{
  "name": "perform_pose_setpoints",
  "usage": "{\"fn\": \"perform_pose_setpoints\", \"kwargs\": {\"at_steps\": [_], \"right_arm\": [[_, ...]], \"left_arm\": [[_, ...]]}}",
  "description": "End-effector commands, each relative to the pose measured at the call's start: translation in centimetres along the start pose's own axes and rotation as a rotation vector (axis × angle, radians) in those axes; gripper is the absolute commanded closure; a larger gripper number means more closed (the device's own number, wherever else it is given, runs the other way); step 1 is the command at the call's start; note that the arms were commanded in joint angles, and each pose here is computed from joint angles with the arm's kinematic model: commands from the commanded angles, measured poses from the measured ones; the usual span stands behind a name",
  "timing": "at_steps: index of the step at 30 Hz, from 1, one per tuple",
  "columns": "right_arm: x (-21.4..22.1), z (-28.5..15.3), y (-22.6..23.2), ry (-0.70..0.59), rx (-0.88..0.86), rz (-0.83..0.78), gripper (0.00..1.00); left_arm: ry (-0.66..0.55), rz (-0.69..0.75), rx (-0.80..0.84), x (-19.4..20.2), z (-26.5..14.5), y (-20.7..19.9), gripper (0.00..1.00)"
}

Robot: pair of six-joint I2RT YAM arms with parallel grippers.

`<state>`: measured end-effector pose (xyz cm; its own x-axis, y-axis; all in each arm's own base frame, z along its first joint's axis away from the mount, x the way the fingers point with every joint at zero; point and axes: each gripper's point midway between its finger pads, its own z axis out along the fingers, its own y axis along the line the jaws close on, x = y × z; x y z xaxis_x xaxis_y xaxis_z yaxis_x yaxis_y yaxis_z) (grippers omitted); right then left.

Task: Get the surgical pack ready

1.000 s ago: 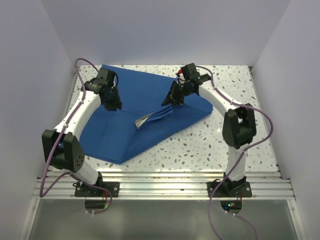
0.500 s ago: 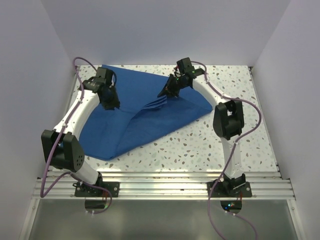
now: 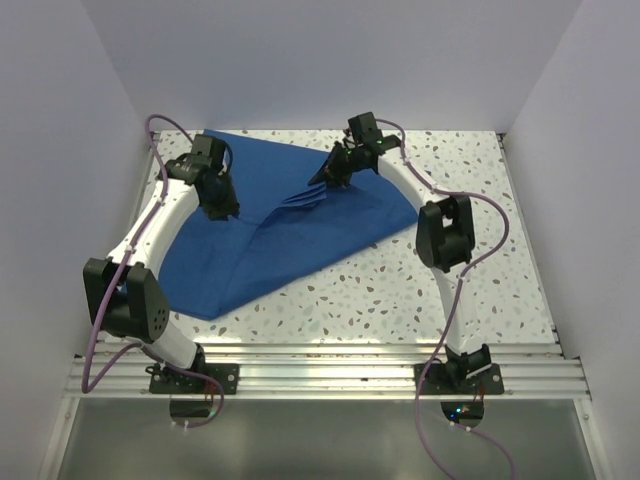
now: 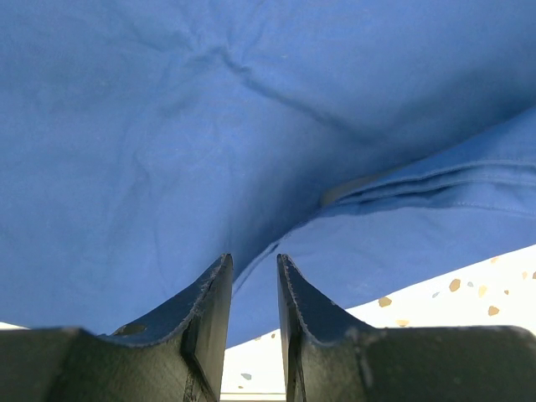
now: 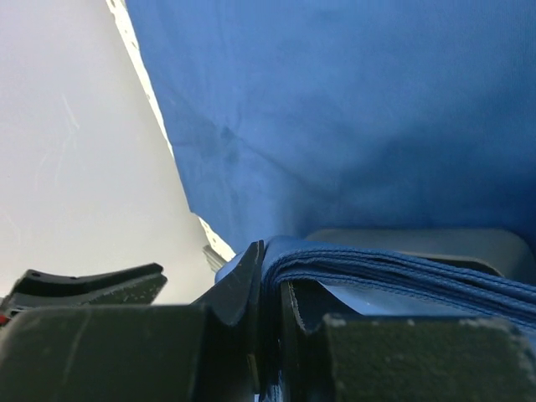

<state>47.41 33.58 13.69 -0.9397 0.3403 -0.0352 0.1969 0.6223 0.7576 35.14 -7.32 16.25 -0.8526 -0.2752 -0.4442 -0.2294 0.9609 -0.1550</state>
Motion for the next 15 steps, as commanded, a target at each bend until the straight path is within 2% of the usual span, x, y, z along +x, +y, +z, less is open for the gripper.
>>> {"fn": "perform_pose_setpoints", "kwargs": {"at_steps": [1,15], "right_arm": [[-1.9,-0.7,4.2,-0.054,-0.132,-0.054,1.0],[-2.3,2.5,5.6,-0.051,-0.196,-0.052,1.0]], "left_arm": [[-0.014,0.007,0.015,-0.8,-0.6,-0.1,0.68],[-0.016,0.004,0.01,-0.8,-0.6,0.1,0.68]]}}
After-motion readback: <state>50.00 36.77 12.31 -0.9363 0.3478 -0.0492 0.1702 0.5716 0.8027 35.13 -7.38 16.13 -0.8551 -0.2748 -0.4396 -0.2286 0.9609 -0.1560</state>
